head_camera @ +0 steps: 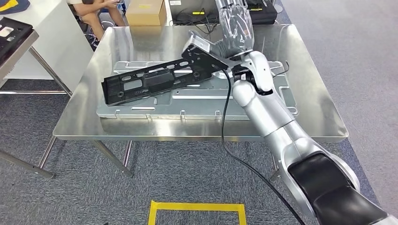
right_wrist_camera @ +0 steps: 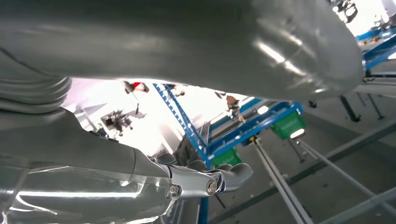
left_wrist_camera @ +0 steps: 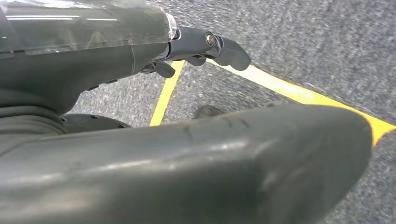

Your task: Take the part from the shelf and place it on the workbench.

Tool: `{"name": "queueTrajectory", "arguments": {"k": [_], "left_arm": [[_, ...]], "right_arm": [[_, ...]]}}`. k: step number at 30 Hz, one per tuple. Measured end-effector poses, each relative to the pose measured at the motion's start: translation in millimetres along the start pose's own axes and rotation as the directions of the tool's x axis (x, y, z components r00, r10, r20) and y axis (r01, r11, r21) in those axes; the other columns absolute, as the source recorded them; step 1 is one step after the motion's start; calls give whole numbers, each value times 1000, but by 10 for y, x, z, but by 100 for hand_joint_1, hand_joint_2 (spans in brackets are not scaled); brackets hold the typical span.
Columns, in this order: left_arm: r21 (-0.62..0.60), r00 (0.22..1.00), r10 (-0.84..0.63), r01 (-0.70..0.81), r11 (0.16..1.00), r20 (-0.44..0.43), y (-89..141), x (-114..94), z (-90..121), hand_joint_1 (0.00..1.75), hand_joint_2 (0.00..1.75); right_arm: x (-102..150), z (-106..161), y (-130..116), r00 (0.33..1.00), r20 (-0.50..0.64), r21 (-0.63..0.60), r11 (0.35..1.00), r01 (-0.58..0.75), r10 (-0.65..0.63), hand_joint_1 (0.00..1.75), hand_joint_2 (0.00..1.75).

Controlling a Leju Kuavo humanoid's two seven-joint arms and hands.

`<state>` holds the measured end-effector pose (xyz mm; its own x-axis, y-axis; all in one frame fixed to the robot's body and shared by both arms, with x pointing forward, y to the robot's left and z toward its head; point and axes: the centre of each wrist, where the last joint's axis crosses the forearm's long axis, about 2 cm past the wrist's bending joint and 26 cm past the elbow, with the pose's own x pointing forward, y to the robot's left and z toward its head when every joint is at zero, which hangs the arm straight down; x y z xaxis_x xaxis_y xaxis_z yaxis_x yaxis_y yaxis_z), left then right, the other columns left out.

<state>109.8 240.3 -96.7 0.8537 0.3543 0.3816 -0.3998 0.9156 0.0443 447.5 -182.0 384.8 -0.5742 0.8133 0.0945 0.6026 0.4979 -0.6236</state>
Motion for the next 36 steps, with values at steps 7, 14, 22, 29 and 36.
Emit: {"name": "queueTrajectory", "arguments": {"k": [7,14,22,29,36], "left_arm": [[2,1000,6,-6,1000,6,2,15,-3,0,0],[6,1000,28,-28,1000,3,10,-18,2,0,0],[16,998,65,-65,998,-4,70,-135,14,0,0],[28,997,78,-77,997,-16,122,-206,20,0,0],[31,996,82,-82,996,-15,132,-223,22,0,0]], "right_arm": [[-167,208,-88,1000,-11,-38,999,-22,21,0,0],[-383,548,-191,999,-37,-120,992,-36,32,0,0],[-677,1209,-247,993,-119,-196,980,-27,3,0,0],[-810,1646,-327,981,-194,-222,974,-53,10,0,0],[-888,2365,-335,946,-324,-172,984,-54,-5,0,0]]}}
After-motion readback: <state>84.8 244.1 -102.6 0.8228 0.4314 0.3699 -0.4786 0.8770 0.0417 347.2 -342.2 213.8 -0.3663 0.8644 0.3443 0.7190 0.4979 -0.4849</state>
